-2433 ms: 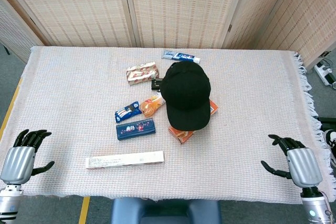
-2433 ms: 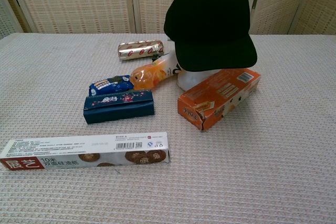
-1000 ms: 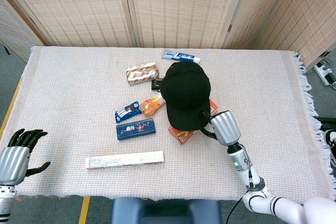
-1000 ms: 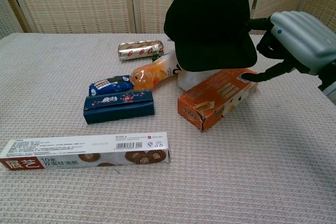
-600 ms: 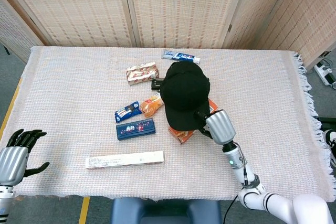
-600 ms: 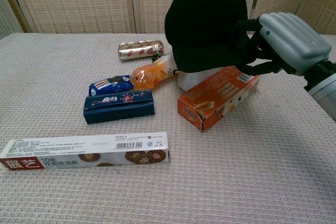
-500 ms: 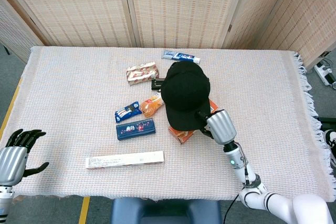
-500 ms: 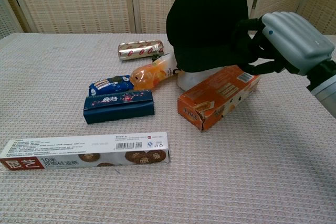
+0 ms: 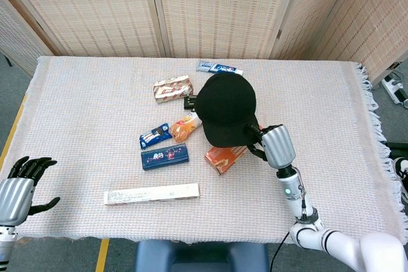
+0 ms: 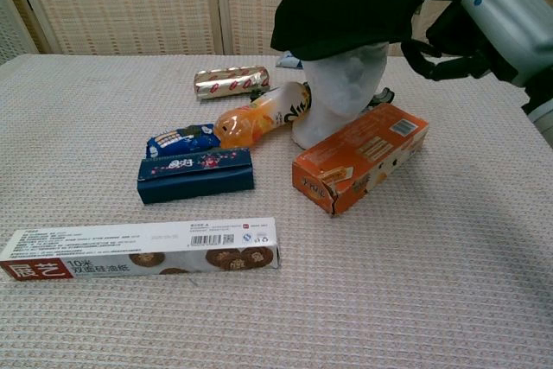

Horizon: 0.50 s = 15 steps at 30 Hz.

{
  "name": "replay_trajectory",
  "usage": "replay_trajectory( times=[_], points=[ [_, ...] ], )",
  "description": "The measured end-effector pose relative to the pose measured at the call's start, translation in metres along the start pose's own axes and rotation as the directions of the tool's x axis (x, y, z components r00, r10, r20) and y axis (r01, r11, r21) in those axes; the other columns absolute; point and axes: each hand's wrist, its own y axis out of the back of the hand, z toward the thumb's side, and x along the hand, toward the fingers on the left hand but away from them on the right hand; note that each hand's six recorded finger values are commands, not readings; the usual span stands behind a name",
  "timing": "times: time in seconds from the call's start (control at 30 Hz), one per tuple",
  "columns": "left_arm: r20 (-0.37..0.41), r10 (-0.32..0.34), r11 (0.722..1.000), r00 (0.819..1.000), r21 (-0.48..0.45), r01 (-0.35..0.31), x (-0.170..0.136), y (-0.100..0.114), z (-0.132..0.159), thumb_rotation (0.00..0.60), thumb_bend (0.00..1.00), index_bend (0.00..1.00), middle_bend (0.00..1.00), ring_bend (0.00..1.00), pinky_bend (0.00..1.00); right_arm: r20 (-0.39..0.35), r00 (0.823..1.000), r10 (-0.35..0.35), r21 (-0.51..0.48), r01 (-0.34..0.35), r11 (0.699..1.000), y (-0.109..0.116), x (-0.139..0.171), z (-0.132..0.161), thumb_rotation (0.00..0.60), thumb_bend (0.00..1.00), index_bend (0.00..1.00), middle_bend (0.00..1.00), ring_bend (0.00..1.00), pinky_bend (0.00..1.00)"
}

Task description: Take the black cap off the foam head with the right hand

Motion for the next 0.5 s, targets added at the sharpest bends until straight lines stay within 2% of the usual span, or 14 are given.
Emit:
replay_trajectory(
  times=[0.2, 0.5],
  points=[
    [0.010, -0.011, 1.000, 1.000, 0.001, 0.010, -0.001, -0.002, 0.003, 0.600, 0.08, 0.27, 0.24, 0.21, 0.14, 0.019, 0.998, -0.062, -0.001, 0.062, 0.998, 0.017, -0.032, 0.003, 0.599, 1.00, 0.77, 1.00, 1.00, 1.00],
    [0.009, -0.020, 1.000, 1.000, 0.006, 0.020, -0.003, -0.004, 0.003, 0.600, 0.08, 0.27, 0.24, 0.21, 0.14, 0.032, 0.994, -0.101, 0.033, 0.100, 0.994, 0.034, -0.083, 0.008, 0.597, 1.00, 0.78, 1.00, 1.00, 1.00]
  ],
)
